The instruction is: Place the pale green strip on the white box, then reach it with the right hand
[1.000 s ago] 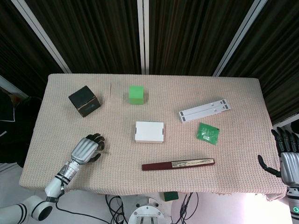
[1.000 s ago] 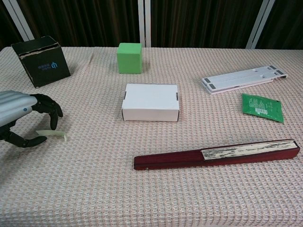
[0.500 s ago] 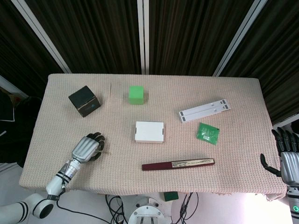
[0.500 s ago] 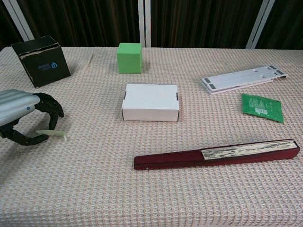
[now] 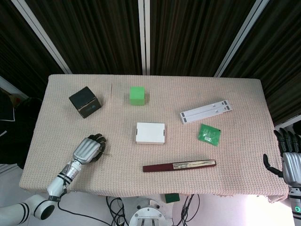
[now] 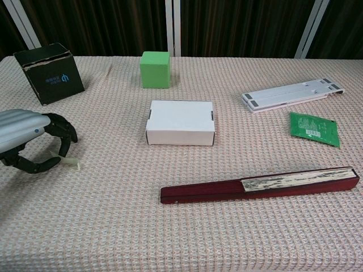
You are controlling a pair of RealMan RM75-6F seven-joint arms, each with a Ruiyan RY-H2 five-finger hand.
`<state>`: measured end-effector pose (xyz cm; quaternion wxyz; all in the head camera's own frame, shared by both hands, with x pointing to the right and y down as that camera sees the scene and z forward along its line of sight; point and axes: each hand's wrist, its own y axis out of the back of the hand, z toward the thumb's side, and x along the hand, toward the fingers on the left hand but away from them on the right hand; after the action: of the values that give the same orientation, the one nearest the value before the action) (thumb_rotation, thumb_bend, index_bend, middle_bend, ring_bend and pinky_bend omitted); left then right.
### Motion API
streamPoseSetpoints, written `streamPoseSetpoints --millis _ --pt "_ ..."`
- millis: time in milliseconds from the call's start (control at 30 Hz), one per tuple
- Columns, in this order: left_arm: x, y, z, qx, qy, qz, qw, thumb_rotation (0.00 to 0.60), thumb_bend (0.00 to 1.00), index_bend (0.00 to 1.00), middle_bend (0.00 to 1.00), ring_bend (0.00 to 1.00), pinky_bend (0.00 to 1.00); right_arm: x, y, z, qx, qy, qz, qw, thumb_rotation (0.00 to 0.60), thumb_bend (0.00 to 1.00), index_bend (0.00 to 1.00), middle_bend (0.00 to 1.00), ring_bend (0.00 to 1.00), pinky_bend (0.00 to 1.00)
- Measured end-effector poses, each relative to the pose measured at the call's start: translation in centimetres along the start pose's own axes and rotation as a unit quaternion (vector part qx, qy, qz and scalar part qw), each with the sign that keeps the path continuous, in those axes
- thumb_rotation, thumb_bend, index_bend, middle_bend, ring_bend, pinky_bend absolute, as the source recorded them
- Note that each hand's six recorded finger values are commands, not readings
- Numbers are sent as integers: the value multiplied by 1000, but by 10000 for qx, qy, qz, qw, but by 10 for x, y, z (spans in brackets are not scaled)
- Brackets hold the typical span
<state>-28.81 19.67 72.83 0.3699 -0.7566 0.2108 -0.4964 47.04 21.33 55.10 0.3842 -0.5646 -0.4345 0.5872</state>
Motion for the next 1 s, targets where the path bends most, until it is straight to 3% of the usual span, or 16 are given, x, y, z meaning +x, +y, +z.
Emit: streamPoseSetpoints --millis 267,500,733,1000 --pt "1 13 5 -168 -62 118 9998 600 452 586 306 180 298 0 3 -2 -20 -16 -58 10000 427 437 0 0 0 0" --pt "11 49 32 -272 -499 342 9978 600 448 595 306 180 313 2 5 -3 -30 -2 -82 10000 427 437 0 0 0 0" --pt "54 103 80 115 -1188 544 9914 600 450 615 324 180 323 4 5 -5 -37 -8 -84 10000 428 437 0 0 0 0" --pt "112 106 97 412 -1159 169 9923 600 447 617 325 181 317 5 10 -9 -59 -69 -137 9999 429 437 0 0 0 0"
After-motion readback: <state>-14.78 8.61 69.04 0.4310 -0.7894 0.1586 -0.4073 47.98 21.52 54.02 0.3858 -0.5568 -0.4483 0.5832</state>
